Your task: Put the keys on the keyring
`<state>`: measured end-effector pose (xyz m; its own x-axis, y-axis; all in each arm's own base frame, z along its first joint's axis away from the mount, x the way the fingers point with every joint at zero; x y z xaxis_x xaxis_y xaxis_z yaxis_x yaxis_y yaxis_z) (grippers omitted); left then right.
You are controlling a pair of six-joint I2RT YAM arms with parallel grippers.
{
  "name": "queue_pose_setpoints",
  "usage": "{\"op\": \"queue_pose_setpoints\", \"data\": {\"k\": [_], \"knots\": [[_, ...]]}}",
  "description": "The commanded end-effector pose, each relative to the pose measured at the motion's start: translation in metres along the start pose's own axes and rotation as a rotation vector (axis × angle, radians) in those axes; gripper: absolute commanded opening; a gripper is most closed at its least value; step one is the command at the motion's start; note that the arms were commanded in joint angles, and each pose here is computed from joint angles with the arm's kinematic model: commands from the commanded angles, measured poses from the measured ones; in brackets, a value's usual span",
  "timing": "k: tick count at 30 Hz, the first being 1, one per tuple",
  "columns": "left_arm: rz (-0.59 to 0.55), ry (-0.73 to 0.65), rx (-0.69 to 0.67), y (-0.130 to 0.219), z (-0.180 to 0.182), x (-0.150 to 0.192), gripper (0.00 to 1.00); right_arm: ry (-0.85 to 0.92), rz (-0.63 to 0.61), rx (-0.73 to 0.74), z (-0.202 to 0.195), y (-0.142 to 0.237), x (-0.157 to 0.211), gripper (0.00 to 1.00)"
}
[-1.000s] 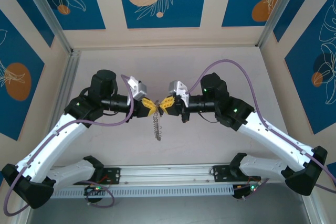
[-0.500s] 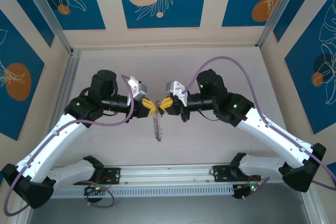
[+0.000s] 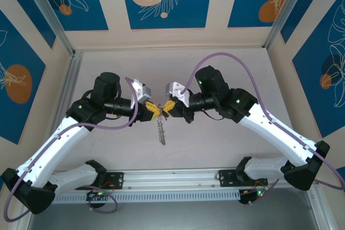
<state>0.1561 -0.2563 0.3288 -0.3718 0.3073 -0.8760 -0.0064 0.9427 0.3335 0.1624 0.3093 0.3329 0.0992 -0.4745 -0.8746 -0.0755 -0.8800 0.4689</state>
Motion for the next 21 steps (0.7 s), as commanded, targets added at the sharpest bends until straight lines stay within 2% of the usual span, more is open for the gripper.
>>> {"op": "queue_pose_setpoints", "data": {"k": [1,12,21], "knots": [[-0.082,-0.133,0.080,0.007,-0.023,-0.025,0.00,-0.011,0.087,-0.050,0.008,-0.007,0.017,0.00],[-0.087,-0.132,0.085,0.007,-0.024,-0.027,0.00,0.012,0.106,-0.115,0.019,-0.006,0.019,0.00],[-0.088,-0.129,0.085,0.007,-0.024,-0.027,0.00,0.046,0.138,-0.106,0.020,-0.009,0.019,0.00]]}}
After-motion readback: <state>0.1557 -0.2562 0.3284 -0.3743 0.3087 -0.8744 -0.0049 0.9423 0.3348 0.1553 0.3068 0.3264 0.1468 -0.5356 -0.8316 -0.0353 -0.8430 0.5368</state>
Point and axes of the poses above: each hand's point on the last joint's axis, 136 mm out from that joint toward the fingers, its own y axis back along the fingers, its own z axis along the line the jaws close on, x = y × z, the point moved 1 cm from there along y, back along the fingers, and after that the axes turned 8 degrees about y, right-handed, at the moved point
